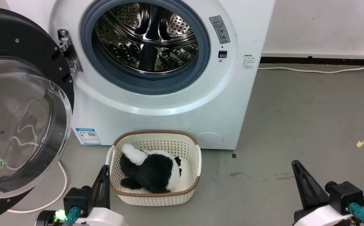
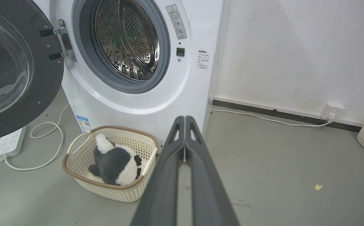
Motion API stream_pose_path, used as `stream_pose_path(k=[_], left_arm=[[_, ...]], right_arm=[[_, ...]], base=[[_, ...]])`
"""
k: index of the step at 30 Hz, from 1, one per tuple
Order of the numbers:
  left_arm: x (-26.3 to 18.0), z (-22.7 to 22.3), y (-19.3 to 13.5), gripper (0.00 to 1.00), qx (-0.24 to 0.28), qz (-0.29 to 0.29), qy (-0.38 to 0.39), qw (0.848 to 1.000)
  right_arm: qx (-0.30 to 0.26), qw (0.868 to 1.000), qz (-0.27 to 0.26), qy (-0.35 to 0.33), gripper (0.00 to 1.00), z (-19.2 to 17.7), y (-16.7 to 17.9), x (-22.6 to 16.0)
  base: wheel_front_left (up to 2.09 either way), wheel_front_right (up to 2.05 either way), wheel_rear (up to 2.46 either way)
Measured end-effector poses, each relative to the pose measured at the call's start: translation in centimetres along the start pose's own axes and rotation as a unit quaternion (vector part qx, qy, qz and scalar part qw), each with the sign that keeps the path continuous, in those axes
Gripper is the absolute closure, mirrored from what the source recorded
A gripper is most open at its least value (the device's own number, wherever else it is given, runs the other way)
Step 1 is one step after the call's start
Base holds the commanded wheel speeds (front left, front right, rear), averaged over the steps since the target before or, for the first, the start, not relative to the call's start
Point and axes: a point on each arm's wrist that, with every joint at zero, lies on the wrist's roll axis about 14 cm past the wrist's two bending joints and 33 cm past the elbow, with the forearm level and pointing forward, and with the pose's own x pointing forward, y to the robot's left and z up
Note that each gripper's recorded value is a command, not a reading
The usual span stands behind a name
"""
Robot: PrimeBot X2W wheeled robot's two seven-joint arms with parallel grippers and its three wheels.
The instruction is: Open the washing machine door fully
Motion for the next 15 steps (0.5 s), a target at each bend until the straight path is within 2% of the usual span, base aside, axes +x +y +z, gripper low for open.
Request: stream_pose_path(k=[15], left_arm=[[0.24,0.04,-0.05,1.00,0.010,-0.003,0.007,1.000]], right_arm=[[-0.002,1.000,0.001,0.015,1.00,-0.40,0.04,0.03]], base=[[0.00,0.00,0.00]])
